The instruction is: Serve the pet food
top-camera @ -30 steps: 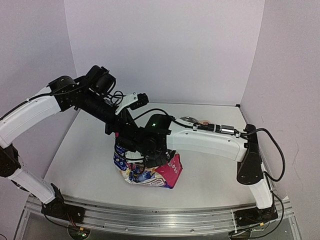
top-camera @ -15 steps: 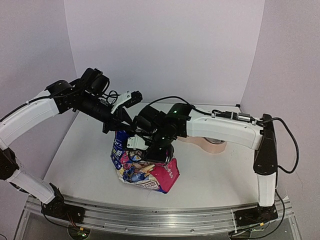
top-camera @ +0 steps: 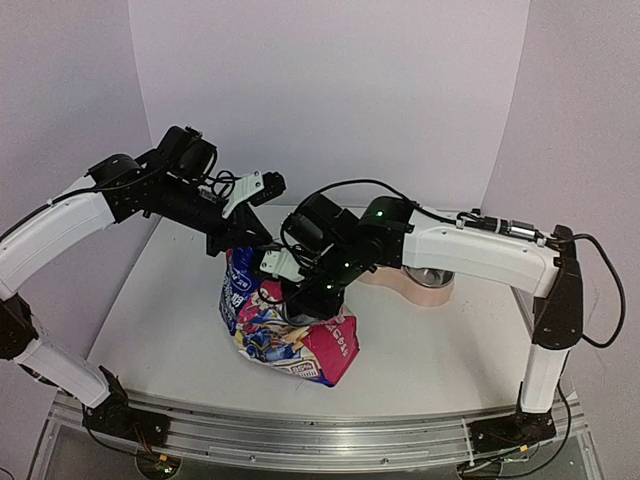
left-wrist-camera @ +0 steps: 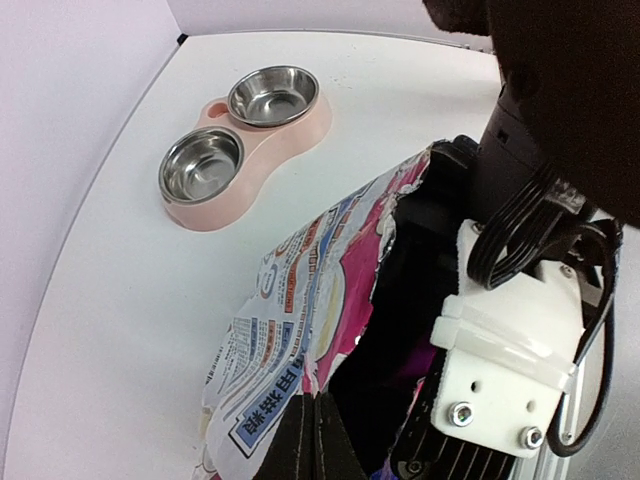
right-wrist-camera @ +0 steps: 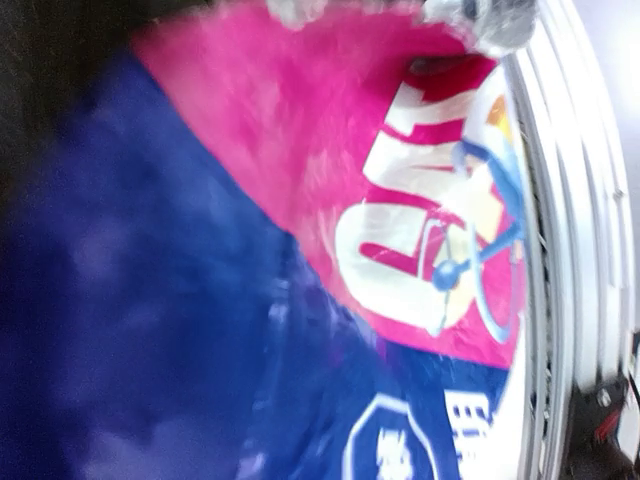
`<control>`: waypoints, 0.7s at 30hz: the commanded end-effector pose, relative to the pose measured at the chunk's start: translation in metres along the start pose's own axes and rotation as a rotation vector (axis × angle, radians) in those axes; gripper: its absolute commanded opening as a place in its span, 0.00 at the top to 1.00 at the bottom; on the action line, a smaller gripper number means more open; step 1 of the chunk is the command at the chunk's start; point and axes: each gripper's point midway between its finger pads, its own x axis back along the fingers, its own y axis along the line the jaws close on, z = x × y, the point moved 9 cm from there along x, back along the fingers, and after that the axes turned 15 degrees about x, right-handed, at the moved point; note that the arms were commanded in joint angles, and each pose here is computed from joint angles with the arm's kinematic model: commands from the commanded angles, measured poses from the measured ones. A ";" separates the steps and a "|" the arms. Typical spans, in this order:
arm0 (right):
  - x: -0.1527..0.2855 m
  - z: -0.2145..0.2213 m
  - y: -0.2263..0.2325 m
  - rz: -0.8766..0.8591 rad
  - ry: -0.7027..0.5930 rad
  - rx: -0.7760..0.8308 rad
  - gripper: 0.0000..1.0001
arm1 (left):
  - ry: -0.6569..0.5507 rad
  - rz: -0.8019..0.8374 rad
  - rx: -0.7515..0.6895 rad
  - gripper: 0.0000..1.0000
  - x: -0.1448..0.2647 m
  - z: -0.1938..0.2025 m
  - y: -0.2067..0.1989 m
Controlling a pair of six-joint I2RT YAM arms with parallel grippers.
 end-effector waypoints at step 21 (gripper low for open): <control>0.090 -0.010 0.008 0.170 -0.004 -0.277 1.00 | 0.003 -0.139 -0.096 1.00 0.015 -0.008 0.010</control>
